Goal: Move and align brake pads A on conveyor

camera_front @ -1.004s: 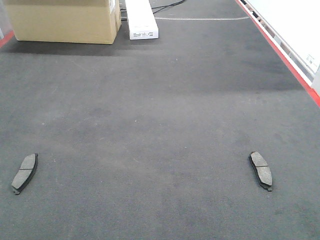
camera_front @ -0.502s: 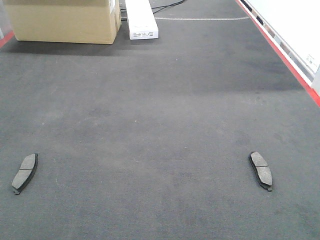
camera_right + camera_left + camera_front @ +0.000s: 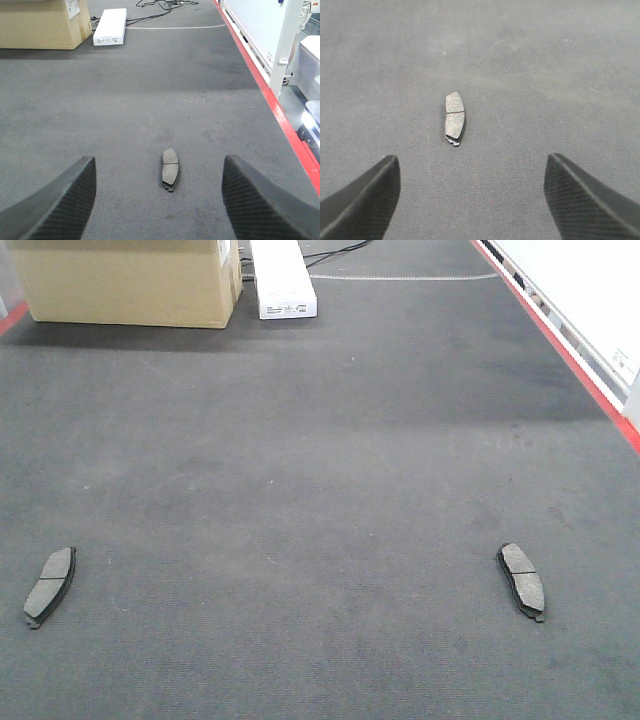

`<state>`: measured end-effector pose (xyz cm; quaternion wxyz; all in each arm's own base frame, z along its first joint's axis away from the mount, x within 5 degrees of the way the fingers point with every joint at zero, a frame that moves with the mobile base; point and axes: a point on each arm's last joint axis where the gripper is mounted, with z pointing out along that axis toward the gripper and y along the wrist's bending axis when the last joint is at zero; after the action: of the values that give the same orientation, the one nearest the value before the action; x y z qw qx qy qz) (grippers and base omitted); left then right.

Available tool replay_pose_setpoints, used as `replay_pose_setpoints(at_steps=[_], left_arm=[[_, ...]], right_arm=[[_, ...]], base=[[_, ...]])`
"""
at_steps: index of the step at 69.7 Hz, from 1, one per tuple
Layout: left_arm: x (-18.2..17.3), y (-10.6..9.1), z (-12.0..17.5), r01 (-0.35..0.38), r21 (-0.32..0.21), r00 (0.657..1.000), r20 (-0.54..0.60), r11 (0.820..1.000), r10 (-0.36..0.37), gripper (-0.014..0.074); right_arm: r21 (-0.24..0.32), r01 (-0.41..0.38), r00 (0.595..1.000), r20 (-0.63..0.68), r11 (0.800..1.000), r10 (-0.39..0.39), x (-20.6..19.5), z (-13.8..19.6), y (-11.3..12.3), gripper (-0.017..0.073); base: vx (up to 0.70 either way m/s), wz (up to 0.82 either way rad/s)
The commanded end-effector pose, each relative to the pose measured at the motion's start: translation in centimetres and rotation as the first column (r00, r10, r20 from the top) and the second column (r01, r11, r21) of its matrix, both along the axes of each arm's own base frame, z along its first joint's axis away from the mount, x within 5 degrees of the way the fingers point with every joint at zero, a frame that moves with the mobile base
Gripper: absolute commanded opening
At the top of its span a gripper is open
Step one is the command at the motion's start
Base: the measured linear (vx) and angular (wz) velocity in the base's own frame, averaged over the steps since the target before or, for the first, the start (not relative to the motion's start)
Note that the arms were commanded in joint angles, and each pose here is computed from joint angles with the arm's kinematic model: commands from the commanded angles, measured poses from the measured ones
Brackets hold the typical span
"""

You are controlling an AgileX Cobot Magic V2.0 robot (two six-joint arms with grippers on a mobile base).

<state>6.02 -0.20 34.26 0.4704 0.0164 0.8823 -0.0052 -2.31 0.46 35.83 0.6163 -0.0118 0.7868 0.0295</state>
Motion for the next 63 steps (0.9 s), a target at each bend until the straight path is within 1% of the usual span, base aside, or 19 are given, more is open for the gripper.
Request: replay_pose_setpoints(at_steps=[1,29,49,63], left_arm=[[0.38,-0.11,1.15,0.008,-0.013,0.997,0.077,1.000,-0.007,0.0545],[0.38,-0.11,1.15,0.008,-0.013,0.997,0.077,1.000,-0.007,0.0545],[0.37,-0.11,1.14,0.008,-0.013,0.997,0.076,1.000,-0.007,0.0545],[0.37,-0.11,1.13,0.008,-0.013,0.997,0.075,1.000,-0.007,0.0545]], right_arm=[[-0.005,0.006,0.998,0.059,1.000,-0.006,0.58,1.16,-0.05,0.0498],[-0.005,0.006,0.998,0.059,1.000,-0.006,0.58,1.16,-0.05,0.0498],[-0.005,0.006,0.998,0.059,1.000,-0.006,0.58,1.16,-0.05,0.0498],[-0.005,0.006,0.998,0.059,1.000,-0.006,0.58,1.16,-0.05,0.0498]], base=[[0.00,0.00],[-0.07,-0.03],[-0.22,-0.12],[-0.29,-0.25]])
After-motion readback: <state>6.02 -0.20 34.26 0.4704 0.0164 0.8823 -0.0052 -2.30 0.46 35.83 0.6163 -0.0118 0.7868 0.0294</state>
